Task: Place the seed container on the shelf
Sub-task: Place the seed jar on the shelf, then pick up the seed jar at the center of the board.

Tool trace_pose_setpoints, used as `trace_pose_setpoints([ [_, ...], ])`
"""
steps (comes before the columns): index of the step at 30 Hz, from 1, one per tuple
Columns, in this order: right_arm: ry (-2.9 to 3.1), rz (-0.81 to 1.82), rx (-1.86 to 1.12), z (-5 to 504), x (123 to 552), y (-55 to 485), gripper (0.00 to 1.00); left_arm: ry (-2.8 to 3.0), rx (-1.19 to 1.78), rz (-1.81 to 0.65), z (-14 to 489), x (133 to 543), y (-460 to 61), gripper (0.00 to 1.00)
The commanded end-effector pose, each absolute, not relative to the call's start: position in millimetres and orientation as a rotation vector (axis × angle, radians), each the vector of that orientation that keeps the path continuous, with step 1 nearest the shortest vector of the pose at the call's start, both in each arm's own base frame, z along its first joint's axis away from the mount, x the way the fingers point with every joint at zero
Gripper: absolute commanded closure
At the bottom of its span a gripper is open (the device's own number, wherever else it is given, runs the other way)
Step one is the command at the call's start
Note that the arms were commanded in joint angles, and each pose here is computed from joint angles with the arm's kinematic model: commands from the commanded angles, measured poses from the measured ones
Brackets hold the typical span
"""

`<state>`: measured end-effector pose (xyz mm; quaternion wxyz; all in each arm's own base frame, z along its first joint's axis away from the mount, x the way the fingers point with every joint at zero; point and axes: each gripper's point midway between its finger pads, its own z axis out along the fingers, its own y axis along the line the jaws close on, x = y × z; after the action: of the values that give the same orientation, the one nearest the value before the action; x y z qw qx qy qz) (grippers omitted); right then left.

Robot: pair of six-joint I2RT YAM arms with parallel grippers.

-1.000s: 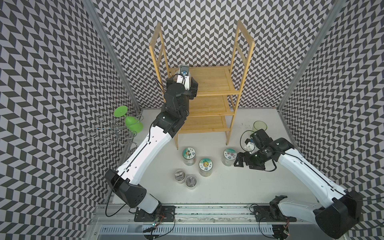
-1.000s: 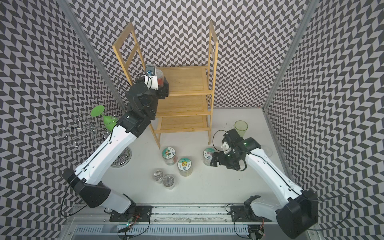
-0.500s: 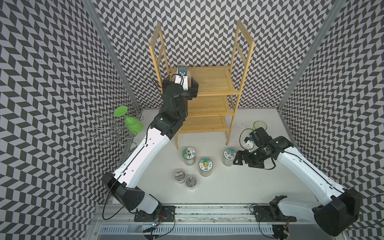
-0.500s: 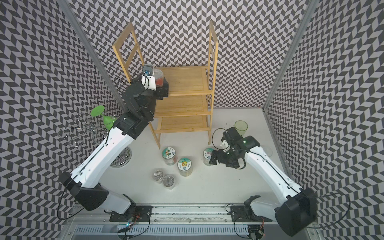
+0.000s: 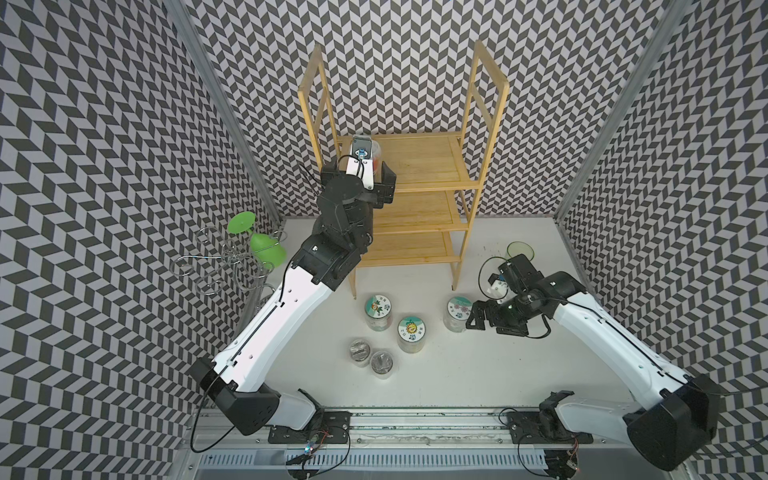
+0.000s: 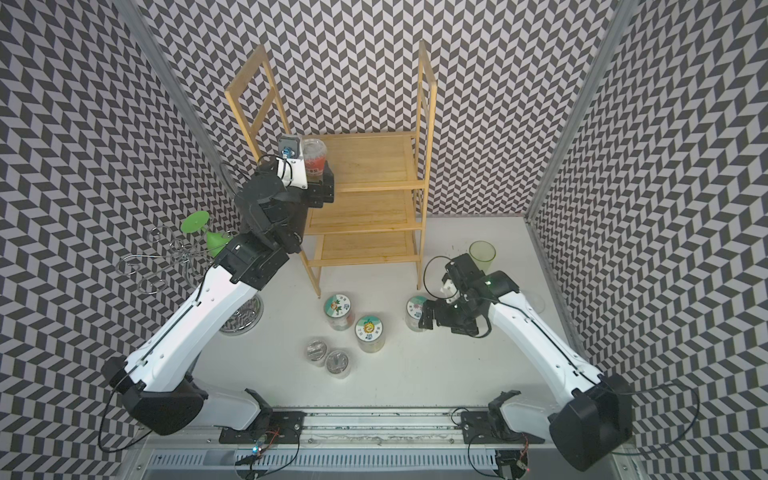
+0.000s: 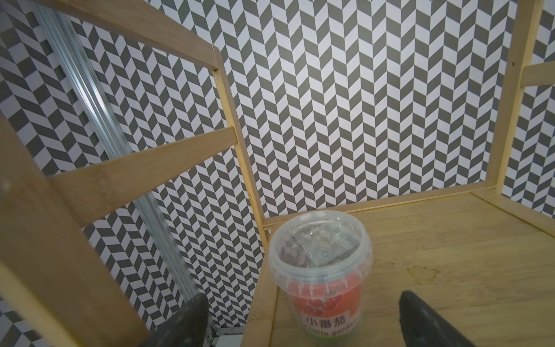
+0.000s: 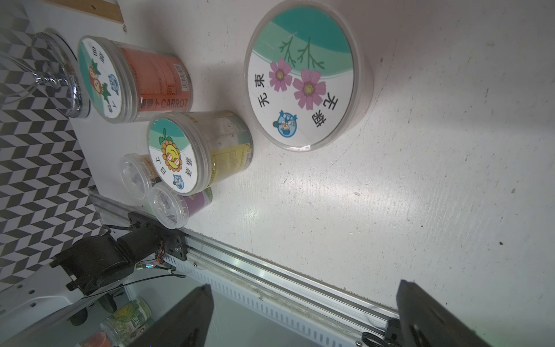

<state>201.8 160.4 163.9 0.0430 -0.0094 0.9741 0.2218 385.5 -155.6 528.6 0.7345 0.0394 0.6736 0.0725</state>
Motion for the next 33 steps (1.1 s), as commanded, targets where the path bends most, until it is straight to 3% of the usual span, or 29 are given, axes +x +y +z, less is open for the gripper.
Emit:
trace_pose_setpoints([
  [1,2.951,0.666,-0.031,170,210,160,0.01,1.494,0.061,0.16,529,372,-147,0.01],
  [16,2.941,0.639,-0.03,175,216,159,0.01,1.482,0.077,-0.007,532,272,-152,0.03],
  [33,2.911,0.585,0.043,181,216,149,0.01,1.839,0.01,-0.137,406,220,-151,0.11],
])
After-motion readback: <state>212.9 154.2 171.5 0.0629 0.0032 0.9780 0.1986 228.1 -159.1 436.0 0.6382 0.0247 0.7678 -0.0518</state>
